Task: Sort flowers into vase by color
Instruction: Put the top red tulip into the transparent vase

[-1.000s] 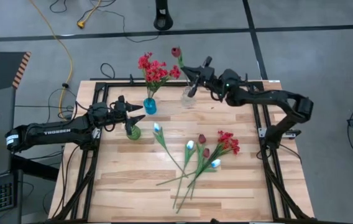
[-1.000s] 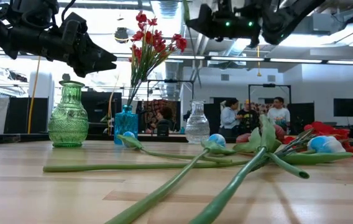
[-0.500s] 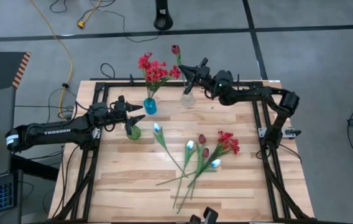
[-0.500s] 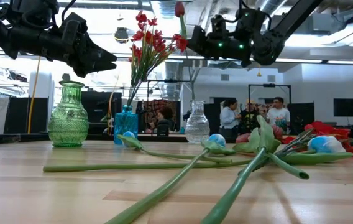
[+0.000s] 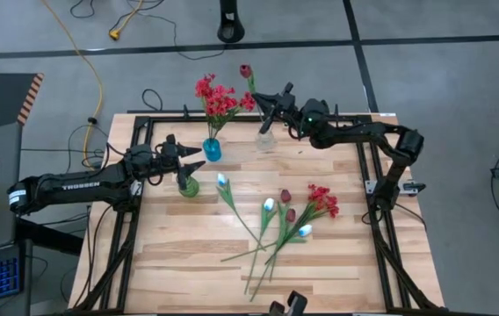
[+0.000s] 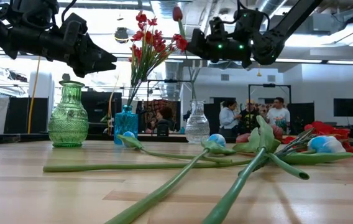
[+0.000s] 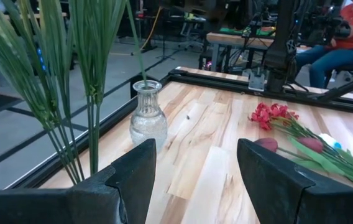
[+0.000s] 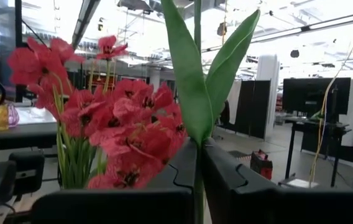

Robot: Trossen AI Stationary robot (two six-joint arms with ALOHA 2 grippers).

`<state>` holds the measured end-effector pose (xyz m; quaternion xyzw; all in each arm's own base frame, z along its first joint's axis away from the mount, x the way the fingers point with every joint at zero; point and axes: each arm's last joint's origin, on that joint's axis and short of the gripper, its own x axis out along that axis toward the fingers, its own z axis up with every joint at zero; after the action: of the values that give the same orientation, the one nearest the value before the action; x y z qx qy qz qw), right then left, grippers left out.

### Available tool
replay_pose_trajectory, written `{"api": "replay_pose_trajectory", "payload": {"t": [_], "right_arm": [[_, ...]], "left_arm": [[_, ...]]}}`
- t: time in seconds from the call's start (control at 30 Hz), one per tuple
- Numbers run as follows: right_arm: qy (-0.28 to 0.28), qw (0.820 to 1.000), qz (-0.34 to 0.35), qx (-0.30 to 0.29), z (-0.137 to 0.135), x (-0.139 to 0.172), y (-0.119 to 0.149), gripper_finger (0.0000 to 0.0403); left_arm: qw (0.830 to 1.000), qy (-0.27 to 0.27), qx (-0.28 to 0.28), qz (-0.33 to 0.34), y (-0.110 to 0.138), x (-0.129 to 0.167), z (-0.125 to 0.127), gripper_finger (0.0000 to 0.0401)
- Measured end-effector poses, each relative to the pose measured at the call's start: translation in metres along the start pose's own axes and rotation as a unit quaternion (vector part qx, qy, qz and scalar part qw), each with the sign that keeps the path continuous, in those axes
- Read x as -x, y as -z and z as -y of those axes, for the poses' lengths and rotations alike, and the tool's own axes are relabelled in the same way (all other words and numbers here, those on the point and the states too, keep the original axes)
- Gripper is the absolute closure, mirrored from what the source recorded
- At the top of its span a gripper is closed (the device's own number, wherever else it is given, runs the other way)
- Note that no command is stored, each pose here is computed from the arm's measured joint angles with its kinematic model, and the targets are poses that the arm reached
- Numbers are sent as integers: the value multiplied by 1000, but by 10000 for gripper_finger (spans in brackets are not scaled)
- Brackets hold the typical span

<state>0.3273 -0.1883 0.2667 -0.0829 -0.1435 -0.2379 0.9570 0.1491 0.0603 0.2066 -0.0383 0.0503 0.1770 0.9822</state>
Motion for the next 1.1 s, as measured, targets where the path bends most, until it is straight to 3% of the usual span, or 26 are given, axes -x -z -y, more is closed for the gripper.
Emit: {"api": "replay_pose_trajectory", "payload": {"t": [0.8,1.1], "right_arm": [[-1,1000,-18,-1,0,0,3,350],[-1,1000,-20,-1,0,0,4,301]], "left_arm": [[1000,0,0,0,0,0,0,189],[1000,0,0,0,0,0,0,189]]}}
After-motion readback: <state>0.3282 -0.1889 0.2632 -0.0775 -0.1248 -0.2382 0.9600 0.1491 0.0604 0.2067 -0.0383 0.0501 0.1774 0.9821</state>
